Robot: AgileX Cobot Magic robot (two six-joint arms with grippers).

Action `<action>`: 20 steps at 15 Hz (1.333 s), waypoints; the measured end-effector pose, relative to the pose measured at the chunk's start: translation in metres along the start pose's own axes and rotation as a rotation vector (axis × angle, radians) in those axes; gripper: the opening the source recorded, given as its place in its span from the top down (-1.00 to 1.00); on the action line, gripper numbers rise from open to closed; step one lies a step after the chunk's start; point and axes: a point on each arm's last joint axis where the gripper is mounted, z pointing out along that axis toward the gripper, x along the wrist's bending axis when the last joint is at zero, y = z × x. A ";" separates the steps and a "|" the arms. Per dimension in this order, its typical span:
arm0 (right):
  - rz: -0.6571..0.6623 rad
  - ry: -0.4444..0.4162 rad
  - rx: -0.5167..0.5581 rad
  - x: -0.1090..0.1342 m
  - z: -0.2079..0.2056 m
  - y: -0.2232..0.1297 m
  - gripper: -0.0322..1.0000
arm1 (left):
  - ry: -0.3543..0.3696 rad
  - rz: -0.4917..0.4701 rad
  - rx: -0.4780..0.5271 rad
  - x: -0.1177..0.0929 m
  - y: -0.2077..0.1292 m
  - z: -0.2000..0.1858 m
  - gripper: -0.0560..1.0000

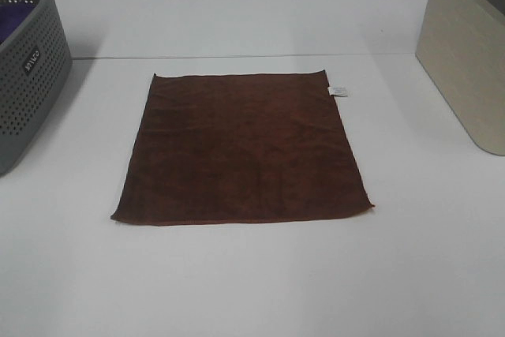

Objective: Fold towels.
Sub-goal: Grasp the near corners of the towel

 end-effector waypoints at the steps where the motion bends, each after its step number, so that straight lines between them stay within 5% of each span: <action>1: 0.000 0.000 0.000 0.000 0.000 0.000 -0.57 | -0.003 -0.002 -0.001 0.000 0.000 0.000 -0.52; 6: 0.000 0.000 -0.001 0.000 0.000 0.000 -0.55 | -0.025 -0.015 -0.006 -0.002 0.001 0.000 -0.52; 9: 0.030 -0.011 -0.006 -0.006 0.010 0.017 -0.50 | 0.001 -0.018 -0.098 0.002 0.020 0.006 -0.52; 14: 0.084 -0.073 -0.085 -0.028 0.055 0.067 -0.41 | 0.004 -0.141 -0.188 0.015 0.073 0.066 -0.52; 16: 0.105 -0.087 -0.051 -0.036 0.079 0.078 -0.34 | -0.007 -0.229 -0.085 0.019 0.078 0.107 -0.52; 20: 0.232 -0.041 0.222 -0.048 0.149 0.073 -0.32 | -0.004 -0.372 0.261 0.025 0.052 0.189 -0.52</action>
